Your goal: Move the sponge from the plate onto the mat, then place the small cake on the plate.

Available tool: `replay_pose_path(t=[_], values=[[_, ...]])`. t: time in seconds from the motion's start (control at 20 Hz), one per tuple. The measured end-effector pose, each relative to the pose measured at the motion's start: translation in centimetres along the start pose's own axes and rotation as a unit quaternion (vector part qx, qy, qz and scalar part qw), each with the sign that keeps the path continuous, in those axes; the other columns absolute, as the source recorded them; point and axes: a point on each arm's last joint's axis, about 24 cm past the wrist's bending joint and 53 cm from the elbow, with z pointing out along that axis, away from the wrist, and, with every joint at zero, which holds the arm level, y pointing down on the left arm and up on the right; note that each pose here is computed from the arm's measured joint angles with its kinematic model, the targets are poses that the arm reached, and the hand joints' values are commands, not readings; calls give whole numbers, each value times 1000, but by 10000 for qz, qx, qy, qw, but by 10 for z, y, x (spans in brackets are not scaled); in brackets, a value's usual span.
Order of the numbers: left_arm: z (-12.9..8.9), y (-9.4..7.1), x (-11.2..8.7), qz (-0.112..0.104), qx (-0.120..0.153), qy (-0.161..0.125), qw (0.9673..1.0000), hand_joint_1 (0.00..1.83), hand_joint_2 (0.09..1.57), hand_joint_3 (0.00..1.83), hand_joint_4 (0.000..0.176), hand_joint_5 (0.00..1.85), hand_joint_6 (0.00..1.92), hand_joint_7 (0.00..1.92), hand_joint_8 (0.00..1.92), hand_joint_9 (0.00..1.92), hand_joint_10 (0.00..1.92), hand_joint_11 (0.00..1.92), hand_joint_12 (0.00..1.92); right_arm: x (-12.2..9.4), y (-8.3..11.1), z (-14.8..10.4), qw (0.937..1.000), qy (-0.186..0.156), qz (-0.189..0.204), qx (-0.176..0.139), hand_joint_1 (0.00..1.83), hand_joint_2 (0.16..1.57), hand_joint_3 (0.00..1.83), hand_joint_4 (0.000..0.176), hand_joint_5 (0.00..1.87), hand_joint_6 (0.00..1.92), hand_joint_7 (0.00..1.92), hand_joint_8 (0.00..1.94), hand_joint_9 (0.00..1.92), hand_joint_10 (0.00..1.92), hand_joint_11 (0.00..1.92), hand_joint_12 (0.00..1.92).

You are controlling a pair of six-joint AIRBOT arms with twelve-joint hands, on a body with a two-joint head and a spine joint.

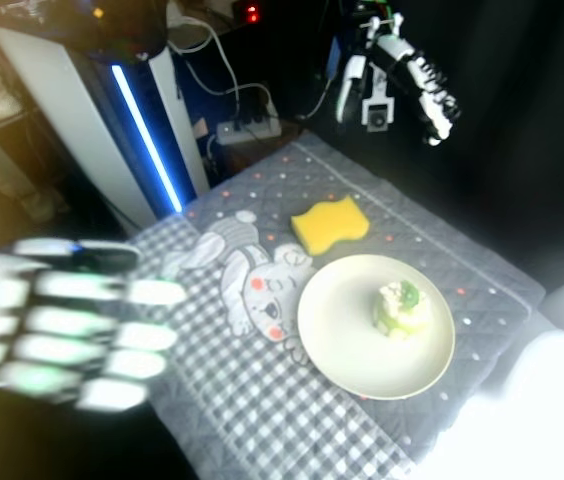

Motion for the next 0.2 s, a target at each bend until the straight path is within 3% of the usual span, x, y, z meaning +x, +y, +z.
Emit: replay_pose_path(t=[0.05, 0.15, 0.2], values=[[-7, 5, 1, -155, -41, -69, 9998, 328, 1207, 23, 0, 56, 0, 148, 2, 143, 4, 0, 704, 8, -7, -8, 9999, 45, 73, 92, 548, 1035, 3, 155, 202, 0, 304, 0, 270, 1, 0, 404], [-15, 12, 4, -419, -160, -160, 9989, 159, 1277, 22, 0, 5, 0, 138, 6, 162, 6, 0, 612, 18, -15, -17, 9993, 100, 286, 234, 535, 1084, 2, 139, 41, 0, 297, 0, 279, 0, 20, 408], [-15, 14, 2, -473, -180, -227, 9985, 163, 1291, 11, 0, 0, 0, 90, 2, 133, 2, 0, 498, 19, -13, -17, 9992, 73, 340, 198, 575, 1075, 0, 147, 64, 4, 271, 0, 251, 0, 29, 336]])
